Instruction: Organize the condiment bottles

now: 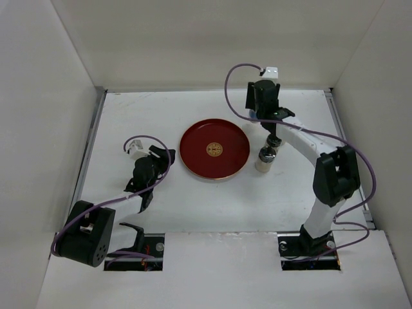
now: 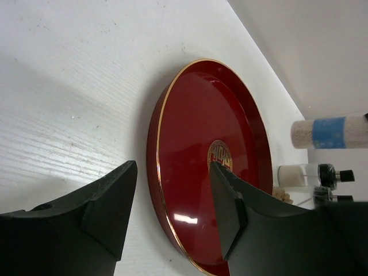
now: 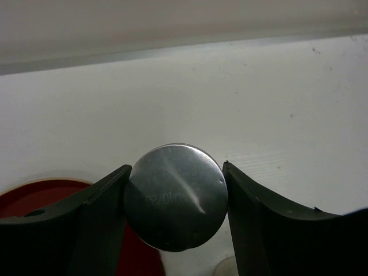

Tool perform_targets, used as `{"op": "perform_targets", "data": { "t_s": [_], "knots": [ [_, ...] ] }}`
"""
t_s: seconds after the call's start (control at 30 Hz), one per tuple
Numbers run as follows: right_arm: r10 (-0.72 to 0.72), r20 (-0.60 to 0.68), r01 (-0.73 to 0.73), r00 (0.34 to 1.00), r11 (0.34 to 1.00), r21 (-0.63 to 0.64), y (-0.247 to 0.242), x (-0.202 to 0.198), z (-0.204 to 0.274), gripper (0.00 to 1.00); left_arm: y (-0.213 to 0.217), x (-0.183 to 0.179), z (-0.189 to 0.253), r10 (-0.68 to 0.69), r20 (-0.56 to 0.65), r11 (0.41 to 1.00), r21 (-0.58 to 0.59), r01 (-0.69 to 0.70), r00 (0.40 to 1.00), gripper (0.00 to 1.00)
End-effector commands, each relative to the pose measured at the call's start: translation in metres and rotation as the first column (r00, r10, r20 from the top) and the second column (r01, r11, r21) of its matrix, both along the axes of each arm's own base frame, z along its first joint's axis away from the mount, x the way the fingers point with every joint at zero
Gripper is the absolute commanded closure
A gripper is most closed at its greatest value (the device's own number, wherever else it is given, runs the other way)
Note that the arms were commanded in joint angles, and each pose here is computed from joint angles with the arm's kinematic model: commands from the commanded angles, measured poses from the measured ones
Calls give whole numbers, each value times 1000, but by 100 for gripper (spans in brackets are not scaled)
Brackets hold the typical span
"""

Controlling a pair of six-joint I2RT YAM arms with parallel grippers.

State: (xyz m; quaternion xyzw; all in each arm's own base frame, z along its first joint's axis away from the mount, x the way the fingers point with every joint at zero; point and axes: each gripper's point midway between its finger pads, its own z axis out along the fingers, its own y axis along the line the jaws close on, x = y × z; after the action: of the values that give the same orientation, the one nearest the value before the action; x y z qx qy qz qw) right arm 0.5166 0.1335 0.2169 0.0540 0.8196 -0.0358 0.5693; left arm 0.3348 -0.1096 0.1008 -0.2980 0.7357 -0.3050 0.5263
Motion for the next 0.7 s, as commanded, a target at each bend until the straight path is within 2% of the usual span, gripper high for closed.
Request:
{"op": "perform_targets", "data": {
  "t_s": [0.0, 0.27, 0.5, 0.67],
  "knots": [
    [59, 278, -78, 959, 995, 58, 53, -12, 96, 42, 4, 2, 16, 20, 69, 1000, -26, -18, 997, 48],
    [237, 261, -265, 936, 961, 77, 155, -16, 71, 42, 7, 1, 14, 28, 61, 999, -37, -25, 998, 48],
    [293, 219, -325, 931, 937, 130, 196, -6, 37, 39, 7, 1, 16, 24, 67, 999, -37, -22, 997, 47],
    [297, 178, -322, 938, 937, 135, 199, -6, 13, 23, 5, 1, 15, 17, 62, 999, -40, -15, 998, 47]
  ]
}}
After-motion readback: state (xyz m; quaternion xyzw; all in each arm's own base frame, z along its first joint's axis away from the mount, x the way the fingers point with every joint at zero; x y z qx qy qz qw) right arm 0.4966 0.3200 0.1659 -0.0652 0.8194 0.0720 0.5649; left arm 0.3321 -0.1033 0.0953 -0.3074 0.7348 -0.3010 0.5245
